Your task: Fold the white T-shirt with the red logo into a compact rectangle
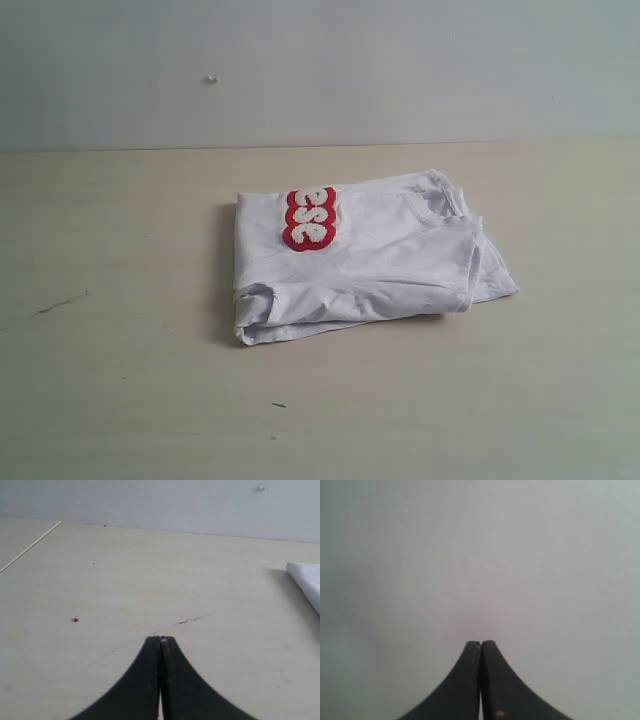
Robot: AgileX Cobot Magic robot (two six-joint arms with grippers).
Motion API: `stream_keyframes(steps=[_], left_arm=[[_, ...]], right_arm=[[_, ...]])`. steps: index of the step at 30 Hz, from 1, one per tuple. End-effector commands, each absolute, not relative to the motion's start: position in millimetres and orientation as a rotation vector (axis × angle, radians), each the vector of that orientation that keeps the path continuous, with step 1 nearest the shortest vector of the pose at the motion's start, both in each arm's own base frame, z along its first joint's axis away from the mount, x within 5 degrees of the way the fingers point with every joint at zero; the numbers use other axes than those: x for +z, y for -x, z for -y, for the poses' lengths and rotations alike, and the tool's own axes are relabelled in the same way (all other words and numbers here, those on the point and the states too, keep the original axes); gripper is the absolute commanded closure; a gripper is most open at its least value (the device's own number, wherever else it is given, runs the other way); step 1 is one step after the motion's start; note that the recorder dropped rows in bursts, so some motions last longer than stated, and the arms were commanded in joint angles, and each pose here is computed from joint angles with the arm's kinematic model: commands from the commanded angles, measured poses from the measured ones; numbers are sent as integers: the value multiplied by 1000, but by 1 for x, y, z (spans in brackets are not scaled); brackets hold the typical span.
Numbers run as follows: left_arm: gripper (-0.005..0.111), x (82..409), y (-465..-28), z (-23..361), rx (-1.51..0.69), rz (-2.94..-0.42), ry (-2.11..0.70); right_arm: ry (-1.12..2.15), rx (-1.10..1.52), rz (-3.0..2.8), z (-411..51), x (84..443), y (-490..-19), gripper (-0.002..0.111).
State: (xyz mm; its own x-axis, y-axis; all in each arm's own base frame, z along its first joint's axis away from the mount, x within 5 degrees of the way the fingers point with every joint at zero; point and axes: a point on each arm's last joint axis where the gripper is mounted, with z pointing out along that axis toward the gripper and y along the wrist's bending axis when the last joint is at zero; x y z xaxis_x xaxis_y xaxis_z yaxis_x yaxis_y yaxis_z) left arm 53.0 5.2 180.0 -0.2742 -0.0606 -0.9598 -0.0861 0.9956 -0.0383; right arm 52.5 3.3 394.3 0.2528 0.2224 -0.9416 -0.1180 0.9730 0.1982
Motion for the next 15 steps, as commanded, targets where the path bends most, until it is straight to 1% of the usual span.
stream_keyframes(steps=[1, 7, 12, 15], left_arm=[[107, 181, -53, -5, 18, -1835, 111], [107, 181, -53, -5, 20, -1835, 109], [107, 181, -53, -5, 20, -1835, 109], [107, 181, -53, -5, 20, -1835, 109]], right_arm=[[-8, 114, -1222, -2, 382, -38, 108], [28, -9, -924, -1, 372, -6, 108], [-2, -71, -909, 0, 355, -1, 108], [-9, -87, -950, 0, 342, -9, 108]])
